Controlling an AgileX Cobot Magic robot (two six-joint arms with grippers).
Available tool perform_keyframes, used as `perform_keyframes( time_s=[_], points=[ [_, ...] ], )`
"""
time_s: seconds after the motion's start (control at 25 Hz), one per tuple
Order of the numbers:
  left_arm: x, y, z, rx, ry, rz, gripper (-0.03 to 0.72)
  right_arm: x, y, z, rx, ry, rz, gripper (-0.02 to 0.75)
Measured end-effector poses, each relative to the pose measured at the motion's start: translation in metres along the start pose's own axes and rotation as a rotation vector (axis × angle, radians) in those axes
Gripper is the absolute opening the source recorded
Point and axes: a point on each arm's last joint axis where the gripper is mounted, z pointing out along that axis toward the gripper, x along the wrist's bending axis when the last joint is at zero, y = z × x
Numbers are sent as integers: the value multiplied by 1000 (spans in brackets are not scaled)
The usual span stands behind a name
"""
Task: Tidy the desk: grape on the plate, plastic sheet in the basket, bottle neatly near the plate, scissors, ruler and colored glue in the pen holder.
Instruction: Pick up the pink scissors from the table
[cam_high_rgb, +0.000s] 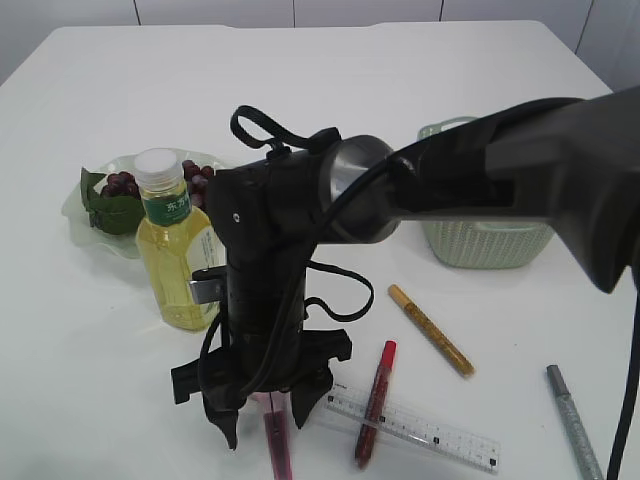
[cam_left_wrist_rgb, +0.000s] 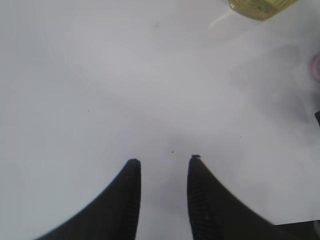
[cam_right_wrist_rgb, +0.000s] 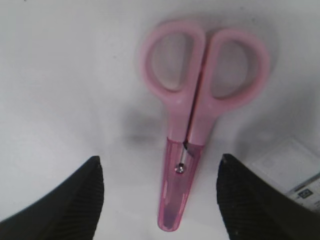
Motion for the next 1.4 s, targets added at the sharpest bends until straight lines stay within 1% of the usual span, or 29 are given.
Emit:
perform_keyframes(
  time_s=[0.32,0.4,0.48,0.56,0.76,0.92,1.04,1.4],
  points=[
    [0,0,0,-2,0,0,239,0,4,9,-2,-1,28,516],
    [0,0,0,-2,0,0,239,0,4,9,-3,-1,30,503],
    [0,0,0,-2,0,0,239,0,4,10,-3,-1,32,461],
    [0,0,0,-2,0,0,239,0,4,10,-2,-1,32,402],
    [0,0,0,-4,-1,0,239,-1,4,12,1,-3,39,235],
    [0,0,0,-4,-1,0,239,-1,4,12,1,-3,40,164],
    [0,0,0,-5,-1,0,239,-1,4,12,1,-3,41,153],
    [0,0,0,-5,-1,0,239,0,3,9,3,-1,33,151]
  ],
)
